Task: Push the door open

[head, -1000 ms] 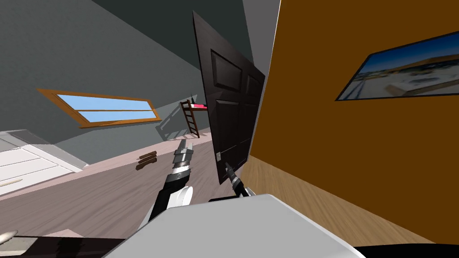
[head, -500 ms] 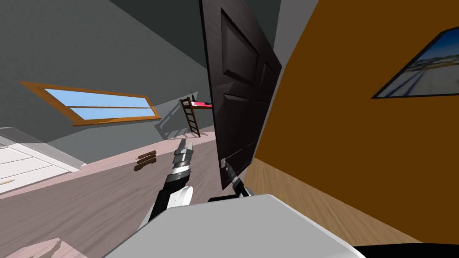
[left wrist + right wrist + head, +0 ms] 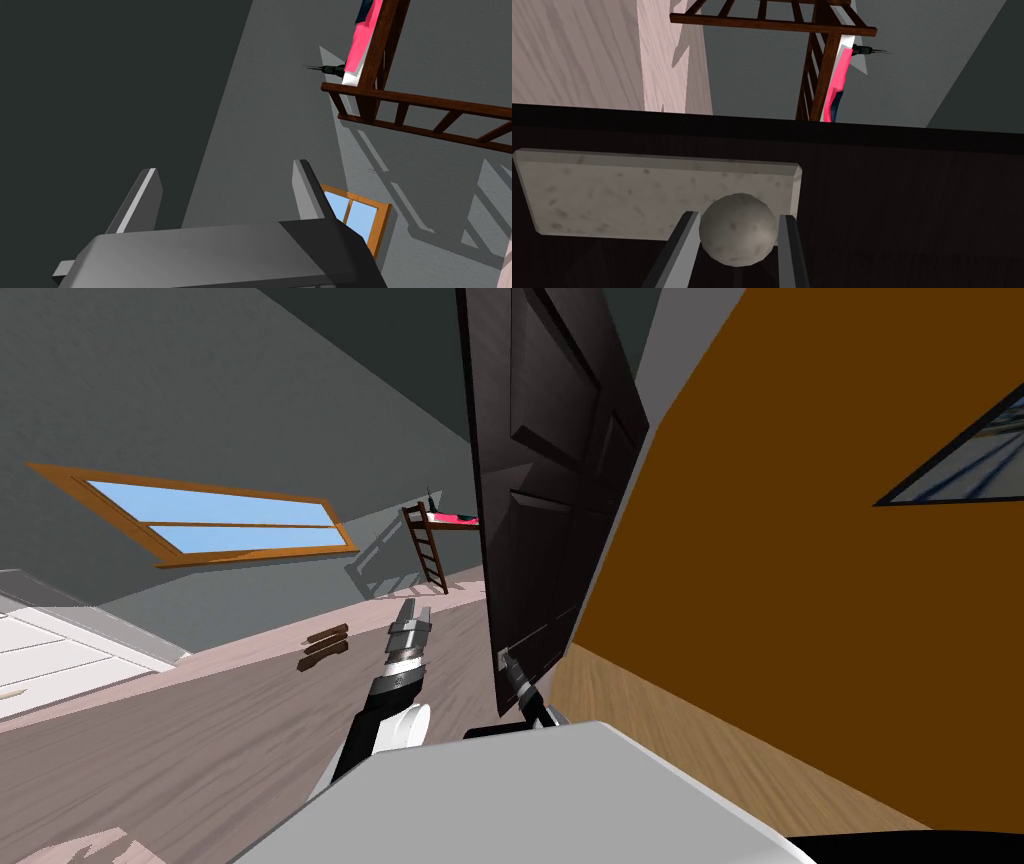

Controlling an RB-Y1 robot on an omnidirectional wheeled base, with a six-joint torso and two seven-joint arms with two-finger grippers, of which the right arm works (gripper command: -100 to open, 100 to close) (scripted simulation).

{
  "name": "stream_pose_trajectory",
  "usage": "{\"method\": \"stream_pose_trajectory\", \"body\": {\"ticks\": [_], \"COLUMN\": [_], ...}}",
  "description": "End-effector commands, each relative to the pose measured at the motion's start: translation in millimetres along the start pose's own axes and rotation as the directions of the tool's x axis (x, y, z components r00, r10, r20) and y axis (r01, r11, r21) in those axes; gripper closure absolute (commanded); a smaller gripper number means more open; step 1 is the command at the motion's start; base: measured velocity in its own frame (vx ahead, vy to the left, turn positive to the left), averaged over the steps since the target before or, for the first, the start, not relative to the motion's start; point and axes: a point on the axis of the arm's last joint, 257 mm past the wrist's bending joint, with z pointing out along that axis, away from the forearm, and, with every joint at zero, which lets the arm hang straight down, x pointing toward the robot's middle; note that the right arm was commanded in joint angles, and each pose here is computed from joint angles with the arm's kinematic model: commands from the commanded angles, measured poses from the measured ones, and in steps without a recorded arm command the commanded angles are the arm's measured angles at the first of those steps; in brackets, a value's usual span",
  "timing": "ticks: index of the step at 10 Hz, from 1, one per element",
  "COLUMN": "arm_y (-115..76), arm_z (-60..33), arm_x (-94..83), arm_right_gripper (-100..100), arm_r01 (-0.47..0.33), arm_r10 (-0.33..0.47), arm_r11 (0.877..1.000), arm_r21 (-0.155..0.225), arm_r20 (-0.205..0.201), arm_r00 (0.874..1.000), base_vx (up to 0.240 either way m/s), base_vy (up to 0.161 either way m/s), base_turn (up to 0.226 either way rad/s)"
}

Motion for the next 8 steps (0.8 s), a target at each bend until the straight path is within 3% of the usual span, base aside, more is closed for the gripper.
{"method": "stream_pose_trajectory", "body": {"ticks": [1, 4, 8], "arm_y": [-0.4, -0.4, -5.2], "arm_z": [-0.4, -0.4, -3.7], "arm_x": [0.1, 0.1, -34.0], "arm_right_gripper": [100, 100, 100], "arm_r01": [-0.001, -0.001, 0.018], "arm_r10": [0.001, 0.001, -0.019], "arm_r11": [1.000, 1.000, 1.000], "arm_r21": [0.001, 0.001, 0.015], "arm_r20": [0.000, 0.000, 0.064], "arm_r00": [1.000, 1.000, 0.998], "base_vx": [-0.020, -0.006, 0.137], "base_vy": [-0.014, -0.003, 0.128], "base_turn": [0.005, -0.002, -0.046]}}
